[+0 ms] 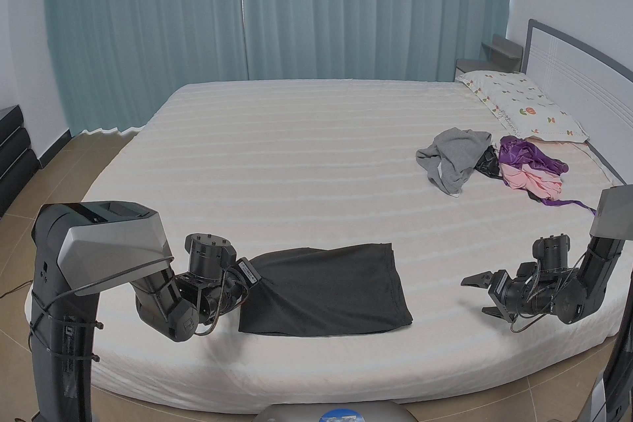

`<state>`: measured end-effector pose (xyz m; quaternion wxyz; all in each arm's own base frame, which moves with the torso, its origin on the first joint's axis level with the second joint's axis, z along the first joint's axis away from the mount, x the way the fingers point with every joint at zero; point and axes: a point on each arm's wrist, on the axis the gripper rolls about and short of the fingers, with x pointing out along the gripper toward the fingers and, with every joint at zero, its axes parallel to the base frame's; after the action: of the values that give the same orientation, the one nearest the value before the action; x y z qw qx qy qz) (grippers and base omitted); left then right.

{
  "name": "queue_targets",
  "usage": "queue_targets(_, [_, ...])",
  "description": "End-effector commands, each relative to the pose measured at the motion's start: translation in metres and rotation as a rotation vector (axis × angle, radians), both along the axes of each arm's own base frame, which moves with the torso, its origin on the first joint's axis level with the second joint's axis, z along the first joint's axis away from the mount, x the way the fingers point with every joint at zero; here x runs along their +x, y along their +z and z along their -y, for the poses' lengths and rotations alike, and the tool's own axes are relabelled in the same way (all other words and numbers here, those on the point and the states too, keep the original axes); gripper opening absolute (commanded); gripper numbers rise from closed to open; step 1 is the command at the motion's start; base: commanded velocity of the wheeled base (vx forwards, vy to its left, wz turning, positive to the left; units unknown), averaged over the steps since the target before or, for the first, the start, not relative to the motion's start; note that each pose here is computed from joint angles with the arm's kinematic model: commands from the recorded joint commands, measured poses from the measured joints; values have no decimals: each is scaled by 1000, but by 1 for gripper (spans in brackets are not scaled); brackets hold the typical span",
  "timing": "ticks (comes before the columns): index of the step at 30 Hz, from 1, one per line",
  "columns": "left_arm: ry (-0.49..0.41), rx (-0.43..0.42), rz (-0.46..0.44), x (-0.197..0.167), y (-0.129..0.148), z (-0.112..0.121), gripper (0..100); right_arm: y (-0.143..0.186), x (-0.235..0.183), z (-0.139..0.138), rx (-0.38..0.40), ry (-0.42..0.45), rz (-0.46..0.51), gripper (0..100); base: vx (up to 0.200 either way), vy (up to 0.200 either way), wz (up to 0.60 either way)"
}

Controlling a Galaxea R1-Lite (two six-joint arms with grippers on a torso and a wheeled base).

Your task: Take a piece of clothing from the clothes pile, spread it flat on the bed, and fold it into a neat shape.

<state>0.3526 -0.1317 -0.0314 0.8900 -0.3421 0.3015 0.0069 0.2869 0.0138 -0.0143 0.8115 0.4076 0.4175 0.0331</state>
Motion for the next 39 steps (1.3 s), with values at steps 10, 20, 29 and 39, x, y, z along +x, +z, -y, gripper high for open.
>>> queue_targets(10, [15,-21,-14,-3,0,-1,0,0,0,0,0,1,0,100,0,200,0])
queue_targets(20, [3,-15,-29,-10,-1,2,0,-1,0,-1,0,2,-1,100,0,0,0])
queue_targets(29, [1,-33,-46,-14,-2,4,100,-1,0,-1,0,2,-1,100,0,0,0])
queue_targets(39, [28,-75,-50,-19,6,2,100,-1,0,-1,1,4,-3,100,0,0,0])
